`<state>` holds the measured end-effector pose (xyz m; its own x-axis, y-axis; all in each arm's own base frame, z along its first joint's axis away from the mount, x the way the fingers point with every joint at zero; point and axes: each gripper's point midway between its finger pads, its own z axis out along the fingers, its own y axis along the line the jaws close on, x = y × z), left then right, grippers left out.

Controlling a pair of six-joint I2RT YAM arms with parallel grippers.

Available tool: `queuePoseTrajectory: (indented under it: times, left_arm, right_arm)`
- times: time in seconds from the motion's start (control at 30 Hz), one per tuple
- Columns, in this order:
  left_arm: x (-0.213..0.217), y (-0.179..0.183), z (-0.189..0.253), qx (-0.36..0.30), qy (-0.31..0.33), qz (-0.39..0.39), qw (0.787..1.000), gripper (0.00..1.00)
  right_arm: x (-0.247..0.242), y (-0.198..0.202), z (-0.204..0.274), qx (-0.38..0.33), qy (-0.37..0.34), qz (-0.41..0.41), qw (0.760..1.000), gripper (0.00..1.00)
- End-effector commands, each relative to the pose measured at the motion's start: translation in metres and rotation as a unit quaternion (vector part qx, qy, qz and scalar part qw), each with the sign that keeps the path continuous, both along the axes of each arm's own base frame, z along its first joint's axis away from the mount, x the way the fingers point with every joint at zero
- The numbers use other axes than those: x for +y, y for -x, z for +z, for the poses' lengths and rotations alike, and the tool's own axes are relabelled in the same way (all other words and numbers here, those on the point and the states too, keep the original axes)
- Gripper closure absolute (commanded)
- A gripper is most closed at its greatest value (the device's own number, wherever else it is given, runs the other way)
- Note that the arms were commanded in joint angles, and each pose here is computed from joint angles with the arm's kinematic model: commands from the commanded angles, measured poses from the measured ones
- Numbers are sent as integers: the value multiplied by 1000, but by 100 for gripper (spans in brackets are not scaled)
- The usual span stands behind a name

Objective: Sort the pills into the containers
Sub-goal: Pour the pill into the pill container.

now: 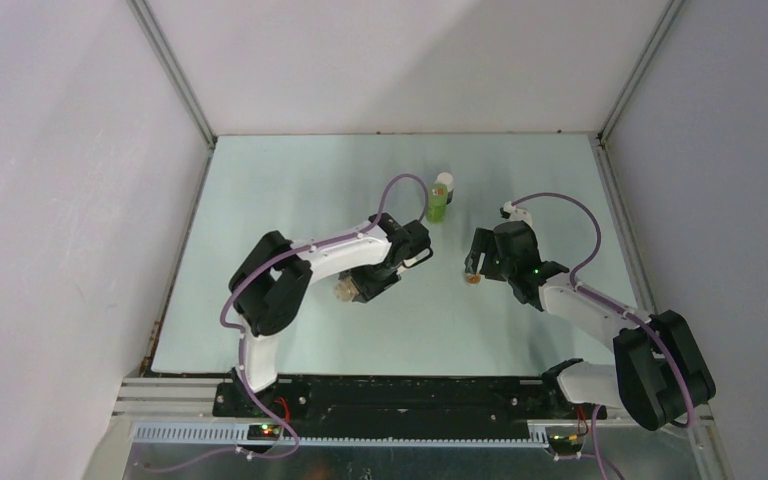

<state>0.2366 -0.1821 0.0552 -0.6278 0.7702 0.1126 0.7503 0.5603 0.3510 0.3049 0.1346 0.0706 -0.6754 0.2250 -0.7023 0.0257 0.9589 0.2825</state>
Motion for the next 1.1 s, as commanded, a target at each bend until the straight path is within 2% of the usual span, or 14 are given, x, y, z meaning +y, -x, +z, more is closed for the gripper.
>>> queuePoseTrajectory:
  times: [0.0,1.07]
  left_arm:
    - [-7,-6,11,-12,2,-14,1000,100]
    - [-3,-3,9,-9,-42,-29,999,100]
  right_arm:
    - [1,-6,7,-13,-8,-6,1000,21]
    - [2,-5,7,-11,-9,-4,1000,21]
